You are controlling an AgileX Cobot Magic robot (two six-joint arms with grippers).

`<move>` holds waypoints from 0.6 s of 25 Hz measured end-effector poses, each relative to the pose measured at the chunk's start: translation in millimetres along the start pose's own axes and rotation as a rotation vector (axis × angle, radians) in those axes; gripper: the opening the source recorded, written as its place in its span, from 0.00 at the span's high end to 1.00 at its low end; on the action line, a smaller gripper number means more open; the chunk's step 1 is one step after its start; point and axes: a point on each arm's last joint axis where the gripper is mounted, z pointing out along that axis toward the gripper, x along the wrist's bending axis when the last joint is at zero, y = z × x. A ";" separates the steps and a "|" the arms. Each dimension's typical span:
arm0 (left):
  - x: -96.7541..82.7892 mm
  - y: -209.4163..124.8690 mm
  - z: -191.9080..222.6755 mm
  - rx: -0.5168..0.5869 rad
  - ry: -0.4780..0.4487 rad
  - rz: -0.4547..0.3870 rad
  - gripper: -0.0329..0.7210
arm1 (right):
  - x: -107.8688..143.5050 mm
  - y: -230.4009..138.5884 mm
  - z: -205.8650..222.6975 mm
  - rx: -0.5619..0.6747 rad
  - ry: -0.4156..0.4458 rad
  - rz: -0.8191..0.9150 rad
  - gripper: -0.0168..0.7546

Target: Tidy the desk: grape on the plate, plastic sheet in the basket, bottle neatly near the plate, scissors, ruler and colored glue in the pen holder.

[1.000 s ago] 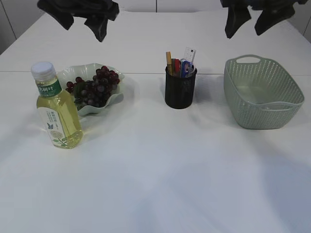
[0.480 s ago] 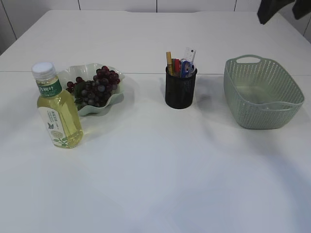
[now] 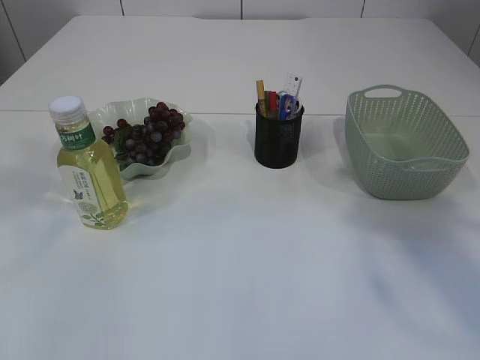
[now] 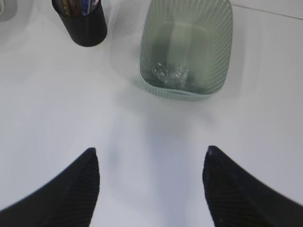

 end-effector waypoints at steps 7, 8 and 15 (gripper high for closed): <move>27.9 -54.4 -35.3 -0.087 0.091 -0.022 0.35 | -3.4 -74.3 -26.5 -0.127 -0.002 -0.001 0.29; 33.7 -62.3 -38.3 -0.096 0.124 -0.030 0.35 | -4.6 -85.0 -31.7 -0.166 -0.009 -0.003 0.29; 60.0 -110.0 -49.7 -0.110 0.240 -0.062 0.35 | -12.9 -149.0 -53.6 -0.329 -0.078 -0.019 0.29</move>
